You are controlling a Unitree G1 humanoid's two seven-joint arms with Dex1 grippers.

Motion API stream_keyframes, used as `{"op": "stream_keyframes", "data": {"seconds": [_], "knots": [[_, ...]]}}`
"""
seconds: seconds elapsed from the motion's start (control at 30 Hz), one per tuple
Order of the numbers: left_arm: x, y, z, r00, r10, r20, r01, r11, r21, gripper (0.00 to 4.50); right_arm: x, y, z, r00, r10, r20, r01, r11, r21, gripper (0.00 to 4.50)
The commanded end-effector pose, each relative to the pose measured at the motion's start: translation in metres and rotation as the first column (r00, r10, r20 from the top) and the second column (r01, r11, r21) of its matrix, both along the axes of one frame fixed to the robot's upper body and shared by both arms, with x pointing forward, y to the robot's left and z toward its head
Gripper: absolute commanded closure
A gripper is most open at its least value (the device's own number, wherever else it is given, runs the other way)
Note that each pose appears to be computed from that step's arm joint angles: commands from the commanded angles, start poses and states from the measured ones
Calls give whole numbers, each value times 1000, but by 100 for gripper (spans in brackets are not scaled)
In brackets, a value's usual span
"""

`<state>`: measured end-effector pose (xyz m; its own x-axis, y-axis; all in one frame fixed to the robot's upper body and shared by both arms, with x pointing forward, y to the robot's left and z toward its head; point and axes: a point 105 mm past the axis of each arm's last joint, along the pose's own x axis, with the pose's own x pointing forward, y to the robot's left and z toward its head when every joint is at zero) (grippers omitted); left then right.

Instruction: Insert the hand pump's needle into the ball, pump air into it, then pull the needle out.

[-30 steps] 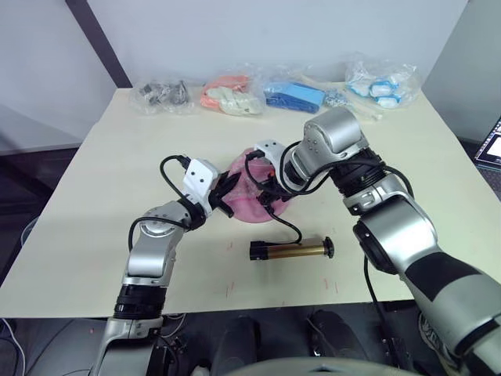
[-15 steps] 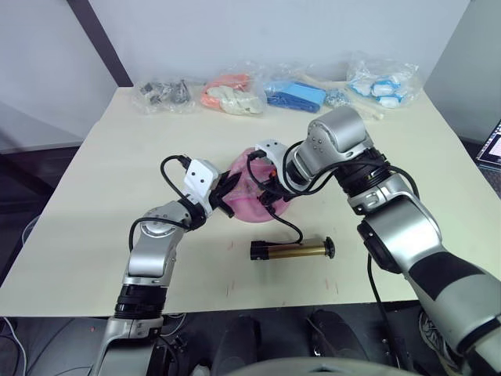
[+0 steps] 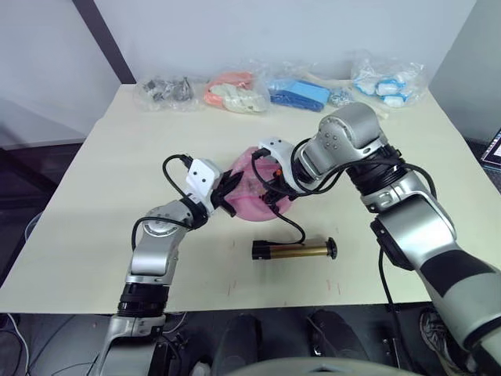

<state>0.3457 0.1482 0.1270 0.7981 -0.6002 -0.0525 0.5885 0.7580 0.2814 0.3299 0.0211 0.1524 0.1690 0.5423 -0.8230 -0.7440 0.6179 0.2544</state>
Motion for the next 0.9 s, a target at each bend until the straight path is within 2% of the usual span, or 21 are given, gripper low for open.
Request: {"op": "stream_keyframes", "data": {"seconds": [0.03,0.43,0.5,0.53,0.57,0.77,0.9], "knots": [[-6,-21,-30,992,-60,-108,64,998,29,447,-24,24,3,991,125,-53,-120,989,84,414],[-6,-16,-34,993,-31,-117,34,999,25,447,-28,16,2,990,131,-42,-127,987,94,414],[-6,-16,-33,993,-31,-116,34,999,26,450,-28,15,3,991,133,-32,-129,987,95,314],[-6,-16,-34,993,-31,-117,35,999,27,450,-28,14,3,991,131,-27,-128,987,95,308],[-6,-16,-34,993,-32,-117,35,999,27,450,-28,14,4,991,131,-24,-128,987,99,277],[-6,-16,-35,992,-34,-121,38,999,32,450,-30,5,10,990,141,-2,-139,983,120,277],[-5,-15,-35,992,-34,-123,38,999,32,450,-26,-12,14,993,111,49,-116,987,114,277]]}}
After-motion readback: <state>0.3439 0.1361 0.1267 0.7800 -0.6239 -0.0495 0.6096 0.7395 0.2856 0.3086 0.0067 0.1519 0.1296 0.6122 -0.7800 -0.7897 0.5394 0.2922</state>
